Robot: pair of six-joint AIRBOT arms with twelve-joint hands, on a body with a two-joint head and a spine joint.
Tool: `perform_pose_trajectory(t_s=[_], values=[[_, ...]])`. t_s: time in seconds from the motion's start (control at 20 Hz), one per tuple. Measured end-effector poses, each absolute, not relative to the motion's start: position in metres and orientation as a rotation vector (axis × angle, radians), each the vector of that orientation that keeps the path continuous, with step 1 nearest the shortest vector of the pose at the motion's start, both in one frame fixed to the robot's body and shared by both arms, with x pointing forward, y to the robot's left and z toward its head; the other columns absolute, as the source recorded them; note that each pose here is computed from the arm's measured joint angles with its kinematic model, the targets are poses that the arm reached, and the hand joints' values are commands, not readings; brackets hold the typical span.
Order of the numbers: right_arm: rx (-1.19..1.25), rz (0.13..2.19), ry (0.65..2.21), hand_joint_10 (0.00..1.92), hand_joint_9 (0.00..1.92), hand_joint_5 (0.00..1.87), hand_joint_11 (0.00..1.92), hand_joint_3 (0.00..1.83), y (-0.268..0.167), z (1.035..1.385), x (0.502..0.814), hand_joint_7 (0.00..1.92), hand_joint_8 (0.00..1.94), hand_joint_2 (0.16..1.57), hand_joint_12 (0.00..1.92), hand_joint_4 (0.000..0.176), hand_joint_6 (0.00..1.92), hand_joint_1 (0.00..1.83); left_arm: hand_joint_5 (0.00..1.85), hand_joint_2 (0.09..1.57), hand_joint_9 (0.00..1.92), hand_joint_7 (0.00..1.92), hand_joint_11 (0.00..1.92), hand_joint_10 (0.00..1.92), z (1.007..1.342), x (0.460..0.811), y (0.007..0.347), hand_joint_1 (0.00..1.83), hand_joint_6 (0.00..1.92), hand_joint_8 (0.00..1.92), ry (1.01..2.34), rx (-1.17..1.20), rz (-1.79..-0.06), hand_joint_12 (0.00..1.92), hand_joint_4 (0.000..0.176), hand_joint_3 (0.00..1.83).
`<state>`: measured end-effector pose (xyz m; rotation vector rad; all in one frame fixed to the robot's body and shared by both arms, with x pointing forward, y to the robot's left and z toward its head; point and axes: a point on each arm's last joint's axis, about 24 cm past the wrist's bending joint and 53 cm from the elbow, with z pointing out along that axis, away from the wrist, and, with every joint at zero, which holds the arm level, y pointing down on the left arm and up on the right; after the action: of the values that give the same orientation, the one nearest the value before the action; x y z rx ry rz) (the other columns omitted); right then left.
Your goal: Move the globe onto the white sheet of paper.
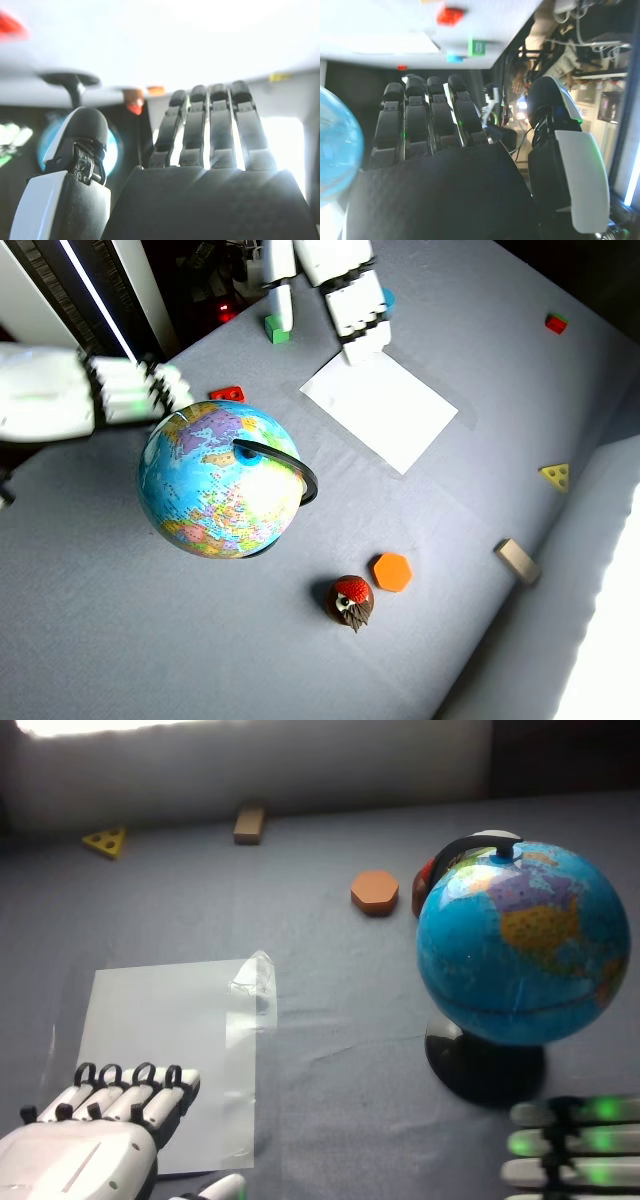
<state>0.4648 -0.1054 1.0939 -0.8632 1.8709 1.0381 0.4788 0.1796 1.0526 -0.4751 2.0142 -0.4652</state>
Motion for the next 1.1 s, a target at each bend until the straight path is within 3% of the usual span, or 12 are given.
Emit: perform_pose_trajectory(t_s=[0.2, 0.55, 0.8, 1.1], values=[[-0.925, 1.003, 1.867, 0.02, 0.03, 0.06, 0.0, 0.01, -0.127, 1.08, 0.476, 0.03, 0.0, 1.23, 0.0, 0.0, 0.01, 0.01, 0.05, 1.29, 0.05, 0.06, 0.0, 0.0, 1.044, 0.483, 0.186, 0.0, 0.0, 0.0, 1.99, -0.456, -0.439, 0.16, 0.0, 0.0], [-0.874, 0.948, 1.858, 0.02, 0.04, 0.07, 0.0, 0.01, -0.149, 1.073, 0.527, 0.04, 0.0, 1.23, 0.0, 0.0, 0.01, 0.02, 0.06, 1.29, 0.05, 0.06, 0.0, 0.0, 1.037, 0.486, 0.214, 0.0, 0.01, 0.0, 1.935, -0.451, -0.425, 0.14, 0.0, 0.0], [-0.785, 0.936, 1.871, 0.02, 0.04, 0.07, 0.0, 0.0, -0.144, 1.081, 0.575, 0.04, 0.0, 1.23, 0.0, 0.0, 0.01, 0.0, 0.06, 1.29, 0.05, 0.07, 0.0, 0.0, 1.032, 0.498, 0.207, 0.0, 0.01, 0.0, 1.949, -0.389, -0.459, 0.14, 0.0, 0.0], [-0.826, 0.897, 1.919, 0.02, 0.04, 0.08, 0.0, 0.0, -0.143, 1.066, 0.586, 0.05, 0.01, 1.23, 0.0, 0.0, 0.01, 0.0, 0.06, 1.29, 0.05, 0.07, 0.0, 0.0, 1.02, 0.507, 0.197, 0.0, 0.0, 0.0, 1.977, -0.372, -0.488, 0.14, 0.0, 0.0]])
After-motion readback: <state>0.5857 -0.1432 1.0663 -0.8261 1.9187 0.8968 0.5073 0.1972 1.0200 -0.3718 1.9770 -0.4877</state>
